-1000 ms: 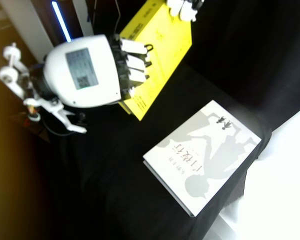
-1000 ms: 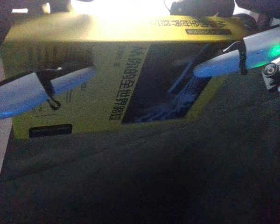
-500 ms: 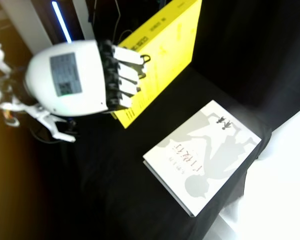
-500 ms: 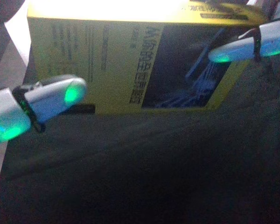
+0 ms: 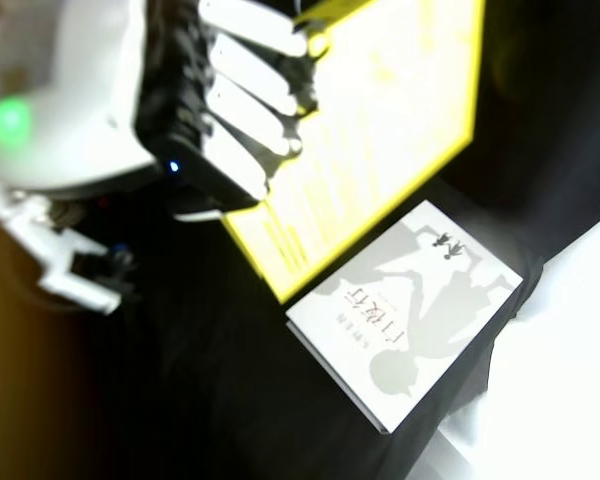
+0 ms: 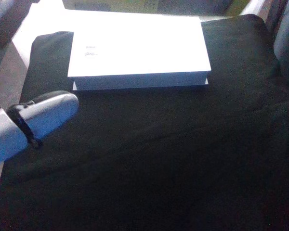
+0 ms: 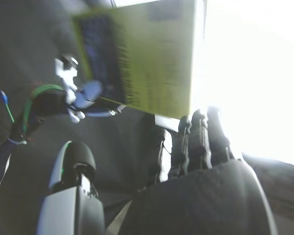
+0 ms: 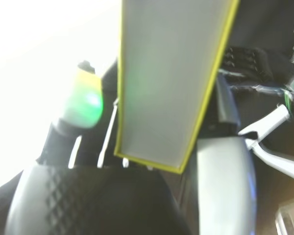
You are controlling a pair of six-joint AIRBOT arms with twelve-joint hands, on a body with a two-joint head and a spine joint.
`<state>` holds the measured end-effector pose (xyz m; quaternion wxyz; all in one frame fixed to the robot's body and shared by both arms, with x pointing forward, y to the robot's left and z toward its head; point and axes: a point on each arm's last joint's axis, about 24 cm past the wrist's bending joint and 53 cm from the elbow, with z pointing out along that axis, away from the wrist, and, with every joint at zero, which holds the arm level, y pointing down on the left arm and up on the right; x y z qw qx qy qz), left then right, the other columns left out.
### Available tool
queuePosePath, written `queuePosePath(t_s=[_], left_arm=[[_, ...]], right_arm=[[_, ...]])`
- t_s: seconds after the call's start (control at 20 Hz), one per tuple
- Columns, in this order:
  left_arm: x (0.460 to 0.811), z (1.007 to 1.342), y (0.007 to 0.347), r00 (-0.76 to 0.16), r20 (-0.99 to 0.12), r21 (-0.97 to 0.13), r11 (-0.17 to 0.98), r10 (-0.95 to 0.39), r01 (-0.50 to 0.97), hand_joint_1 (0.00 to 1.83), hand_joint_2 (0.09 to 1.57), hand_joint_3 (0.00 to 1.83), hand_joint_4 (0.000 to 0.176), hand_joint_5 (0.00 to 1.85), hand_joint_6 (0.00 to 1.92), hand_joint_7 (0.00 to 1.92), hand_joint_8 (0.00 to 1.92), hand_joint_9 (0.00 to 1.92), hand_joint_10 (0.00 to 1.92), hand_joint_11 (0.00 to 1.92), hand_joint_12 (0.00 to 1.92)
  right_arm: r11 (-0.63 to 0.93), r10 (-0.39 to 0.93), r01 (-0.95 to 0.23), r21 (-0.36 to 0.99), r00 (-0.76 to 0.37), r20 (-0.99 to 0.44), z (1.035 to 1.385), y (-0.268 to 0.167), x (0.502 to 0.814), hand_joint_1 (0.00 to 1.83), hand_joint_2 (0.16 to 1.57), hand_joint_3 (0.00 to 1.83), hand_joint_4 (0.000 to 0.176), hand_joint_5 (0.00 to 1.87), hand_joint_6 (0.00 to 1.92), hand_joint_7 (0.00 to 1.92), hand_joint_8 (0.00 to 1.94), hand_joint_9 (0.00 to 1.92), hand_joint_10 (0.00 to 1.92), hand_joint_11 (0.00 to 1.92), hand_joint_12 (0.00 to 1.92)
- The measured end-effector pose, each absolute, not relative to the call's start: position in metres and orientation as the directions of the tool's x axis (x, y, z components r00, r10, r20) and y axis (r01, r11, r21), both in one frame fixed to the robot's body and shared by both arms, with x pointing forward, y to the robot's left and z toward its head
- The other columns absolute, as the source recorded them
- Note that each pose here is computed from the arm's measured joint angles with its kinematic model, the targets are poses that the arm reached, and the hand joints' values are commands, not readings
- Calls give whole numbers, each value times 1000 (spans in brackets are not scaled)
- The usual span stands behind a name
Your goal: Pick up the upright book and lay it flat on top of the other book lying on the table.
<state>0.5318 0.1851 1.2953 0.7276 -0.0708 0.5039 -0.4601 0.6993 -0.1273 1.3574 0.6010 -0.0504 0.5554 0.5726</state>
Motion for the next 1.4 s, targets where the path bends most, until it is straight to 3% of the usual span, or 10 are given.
queuePosePath(t_s=[0.5, 0.55, 0.65, 0.85, 0.9, 1.0, 1.1, 1.25, 1.3, 1.4], left_arm=[[540, 1287, 187, 69, -668, -571, 571, -741, 590, 479, 1121, 3, 175, 0, 0, 0, 0, 0, 0, 0, 0], [540, 1286, 186, 68, -665, -572, 566, -744, 593, 456, 1126, 5, 168, 0, 0, 0, 0, 0, 0, 0, 0], [540, 1285, 185, 65, -666, -574, 566, -743, 592, 401, 1140, 10, 85, 0, 0, 0, 0, 0, 0, 0, 0], [538, 1288, 185, 72, -661, -570, 562, -747, 599, 417, 1149, 9, 87, 0, 0, 0, 0, 0, 0, 0, 0], [539, 1288, 186, 75, -660, -571, 564, -748, 596, 412, 1150, 9, 80, 0, 0, 0, 0, 0, 0, 0, 0], [539, 1288, 188, 78, -658, -573, 565, -749, 594, 369, 1138, 2, 114, 0, 0, 0, 0, 0, 0, 0, 0], [539, 1288, 189, 80, -655, -576, 565, -752, 590, 388, 1149, 6, 90, 0, 0, 0, 0, 0, 0, 0, 0], [538, 1287, 191, 84, -652, -581, 567, -754, 583, 374, 1171, 12, 88, 0, 0, 0, 0, 0, 0, 0, 0], [538, 1287, 191, 84, -651, -582, 567, -755, 583, 372, 1174, 12, 83, 0, 0, 0, 0, 0, 0, 0, 0], [538, 1287, 191, 83, -651, -583, 567, -755, 582, 315, 1189, 15, 86, 0, 0, 0, 0, 0, 0, 0, 0]], right_arm=[[489, 589, -621, 612, -283, -757, 1310, -96, 777, 1374, 1138, 0, 0, 750, 1080, 1030, 904, 918, 1336, 632, 1615], [503, 587, -607, 615, -283, -759, 1306, -99, 780, 1374, 1139, 0, 0, 758, 1053, 1020, 919, 920, 1343, 662, 1602], [519, 586, -590, 618, -281, -760, 1303, -105, 784, 1374, 1138, 0, 0, 720, 1119, 1089, 799, 889, 1342, 653, 1563], [528, 590, -555, 643, -304, -748, 1281, -116, 786, 1387, 1104, 0, 0, 785, 1041, 1143, 705, 1015, 1235, 784, 1646], [540, 576, -539, 647, -324, -751, 1264, -116, 785, 1386, 1110, 0, 0, 809, 977, 1112, 819, 978, 1291, 801, 1655], [511, 585, -523, 682, -369, -722, 1240, -112, 779, 1156, 1183, 4, 0, 829, 1166, 1095, 1402, 1114, 1605, 1034, 1786], [484, 590, -522, 702, -397, -703, 1225, -106, 773, 1181, 1254, 6, 0, 704, 1173, 853, 1626, 1006, 1816, 960, 1915], [441, 593, -515, 735, -447, -670, 1207, -93, 765, 1323, 1160, 0, 0, 822, 1115, 902, 1074, 921, 1418, 721, 1759], [431, 585, -518, 738, -462, -666, 1202, -88, 761, 1337, 1177, 4, 0, 756, 1310, 880, 1165, 825, 1323, 685, 1720], [428, 570, -517, 741, -482, -665, 1194, -83, 758, 1097, 1235, 1, 0, 736, 1340, 769, 403, 723, 1109, 492, 1667]])
